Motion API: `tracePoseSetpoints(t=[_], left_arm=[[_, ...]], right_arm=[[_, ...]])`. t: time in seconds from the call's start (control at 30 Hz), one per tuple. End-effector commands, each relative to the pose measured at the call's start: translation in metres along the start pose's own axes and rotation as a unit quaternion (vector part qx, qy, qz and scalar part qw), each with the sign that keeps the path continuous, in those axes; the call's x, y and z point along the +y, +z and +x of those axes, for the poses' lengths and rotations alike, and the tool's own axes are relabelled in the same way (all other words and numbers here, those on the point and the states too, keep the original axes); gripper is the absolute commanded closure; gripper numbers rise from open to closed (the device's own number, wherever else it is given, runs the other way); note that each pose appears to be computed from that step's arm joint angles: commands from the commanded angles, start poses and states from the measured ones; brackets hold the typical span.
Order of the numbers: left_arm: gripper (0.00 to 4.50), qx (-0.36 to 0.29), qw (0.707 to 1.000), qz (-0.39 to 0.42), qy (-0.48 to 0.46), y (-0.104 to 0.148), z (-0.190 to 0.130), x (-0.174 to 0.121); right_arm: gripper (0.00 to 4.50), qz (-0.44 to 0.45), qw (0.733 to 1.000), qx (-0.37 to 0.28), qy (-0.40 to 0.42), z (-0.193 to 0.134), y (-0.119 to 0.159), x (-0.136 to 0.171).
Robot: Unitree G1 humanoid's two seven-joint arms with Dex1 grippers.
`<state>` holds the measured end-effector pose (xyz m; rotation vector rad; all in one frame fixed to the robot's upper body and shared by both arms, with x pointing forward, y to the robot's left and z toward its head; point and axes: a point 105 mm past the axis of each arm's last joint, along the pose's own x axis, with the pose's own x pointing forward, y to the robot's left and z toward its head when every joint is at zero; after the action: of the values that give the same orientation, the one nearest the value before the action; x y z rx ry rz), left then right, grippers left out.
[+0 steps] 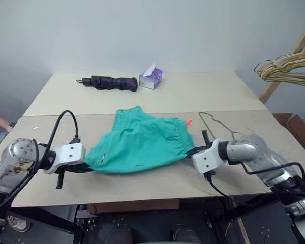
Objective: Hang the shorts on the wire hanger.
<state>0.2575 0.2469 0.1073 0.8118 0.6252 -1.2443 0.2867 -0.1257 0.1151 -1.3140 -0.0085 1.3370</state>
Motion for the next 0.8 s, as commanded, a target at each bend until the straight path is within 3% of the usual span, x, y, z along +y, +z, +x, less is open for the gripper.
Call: tracePoseSetpoints(t=[0.03,0.13,0.2,0.27,0.37,0.4,0.43,0.47,0.5,0.53,0.57,0.67,0.8], left_arm=[[4.5,-0.006,1.0,0.024,0.013,0.019,-0.015,0.009],[4.5,-0.05,0.989,0.05,0.128,0.046,-0.021,0.063],[4.5,-0.073,0.953,0.053,0.288,0.072,-0.041,0.127],[4.5,-0.083,0.916,0.046,0.39,0.091,-0.06,0.167],[4.5,-0.181,0.777,0.02,0.603,0.151,-0.127,0.223],[4.5,-0.235,0.706,0.013,0.668,0.173,-0.159,0.229],[4.5,-0.295,0.625,0.011,0.722,0.192,-0.194,0.226],[4.5,-0.334,0.568,0.008,0.752,0.202,-0.216,0.22],[4.5,-0.381,0.526,0.02,0.761,0.212,-0.238,0.209],[4.5,-0.405,0.503,0.038,0.762,0.218,-0.25,0.2],[4.5,-0.417,0.493,0.051,0.762,0.22,-0.256,0.195],[4.5,-0.447,0.527,0.085,0.718,0.219,-0.256,0.183],[4.5,-0.414,0.681,0.148,0.585,0.199,-0.203,0.162]], right_arm=[[4.46,0.069,0.997,-0.029,0.009,-0.014,0.015,-0.011],[4.46,0.129,0.991,-0.001,-0.016,-0.016,-0.001,-0.043],[4.46,0.168,0.981,0.026,-0.096,-0.021,-0.019,-0.093],[4.46,0.188,0.968,0.048,-0.159,-0.026,-0.03,-0.13],[4.46,0.145,0.885,0.116,-0.427,-0.069,-0.044,-0.232],[4.46,0.101,0.836,0.144,-0.52,-0.094,-0.041,-0.26],[4.46,0.063,0.782,0.146,-0.603,-0.122,-0.03,-0.281],[4.46,0.04,0.742,0.144,-0.653,-0.141,-0.022,-0.292],[4.46,0.012,0.707,0.132,-0.695,-0.16,-0.009,-0.299],[4.46,-0.009,0.689,0.122,-0.715,-0.17,-0.001,-0.302],[4.46,-0.024,0.679,0.116,-0.724,-0.175,0.003,-0.302],[4.46,-0.057,0.695,0.08,-0.713,-0.169,0.012,-0.288],[4.46,-0.107,0.785,0.059,-0.608,-0.116,0.01,-0.243]])
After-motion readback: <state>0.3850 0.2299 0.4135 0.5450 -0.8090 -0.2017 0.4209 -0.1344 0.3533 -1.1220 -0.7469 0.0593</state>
